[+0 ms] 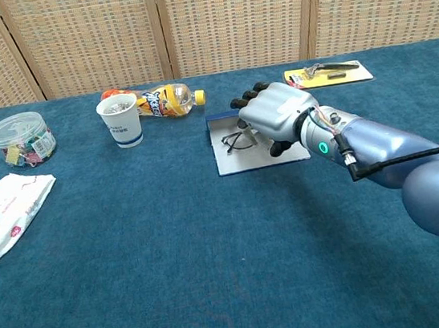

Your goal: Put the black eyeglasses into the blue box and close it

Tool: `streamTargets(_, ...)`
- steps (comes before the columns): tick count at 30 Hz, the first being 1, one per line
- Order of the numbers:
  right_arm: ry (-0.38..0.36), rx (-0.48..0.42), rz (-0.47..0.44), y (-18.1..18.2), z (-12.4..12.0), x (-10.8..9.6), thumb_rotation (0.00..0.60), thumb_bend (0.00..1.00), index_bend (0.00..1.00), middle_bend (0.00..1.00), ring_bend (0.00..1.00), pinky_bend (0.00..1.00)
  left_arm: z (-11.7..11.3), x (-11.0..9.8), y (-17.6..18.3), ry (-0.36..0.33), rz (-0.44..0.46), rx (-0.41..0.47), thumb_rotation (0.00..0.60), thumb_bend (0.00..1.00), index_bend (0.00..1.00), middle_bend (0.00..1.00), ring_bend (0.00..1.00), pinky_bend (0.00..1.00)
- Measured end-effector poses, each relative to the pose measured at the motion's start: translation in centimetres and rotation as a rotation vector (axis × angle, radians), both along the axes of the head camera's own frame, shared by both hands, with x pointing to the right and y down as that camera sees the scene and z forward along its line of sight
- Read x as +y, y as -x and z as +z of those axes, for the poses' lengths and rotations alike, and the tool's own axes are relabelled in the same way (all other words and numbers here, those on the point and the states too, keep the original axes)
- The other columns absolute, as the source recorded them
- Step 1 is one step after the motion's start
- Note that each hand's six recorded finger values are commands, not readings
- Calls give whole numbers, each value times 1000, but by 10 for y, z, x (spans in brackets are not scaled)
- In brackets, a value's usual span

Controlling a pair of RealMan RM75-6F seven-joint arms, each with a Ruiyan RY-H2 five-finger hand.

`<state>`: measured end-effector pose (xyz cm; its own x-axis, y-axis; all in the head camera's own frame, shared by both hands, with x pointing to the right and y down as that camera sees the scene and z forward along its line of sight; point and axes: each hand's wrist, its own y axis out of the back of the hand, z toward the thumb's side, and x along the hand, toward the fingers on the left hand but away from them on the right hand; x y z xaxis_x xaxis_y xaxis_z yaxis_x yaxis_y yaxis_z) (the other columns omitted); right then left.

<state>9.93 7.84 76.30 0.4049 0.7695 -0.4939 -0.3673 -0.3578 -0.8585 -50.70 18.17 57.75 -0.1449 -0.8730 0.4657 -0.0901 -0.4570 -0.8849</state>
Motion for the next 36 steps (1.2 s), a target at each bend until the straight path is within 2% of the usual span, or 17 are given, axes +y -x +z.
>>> streamTargets(4,-11,19,9,-2,5,-2,600,775,426,1,0,0,1,0,0,2,-1,0,600,0,0,0,0,0)
streamTargets(22,-60,58,76,3,13,-23,600,801,426,0,0,0,5,-2,2,17,-10,-7,600,0,0,0,0,0)
streamTargets(36,-103,133,60,-6,14,-33,600,814,451,0,0,0,4,-2,2,19,-8,-1,600,0,0,0,0,0)
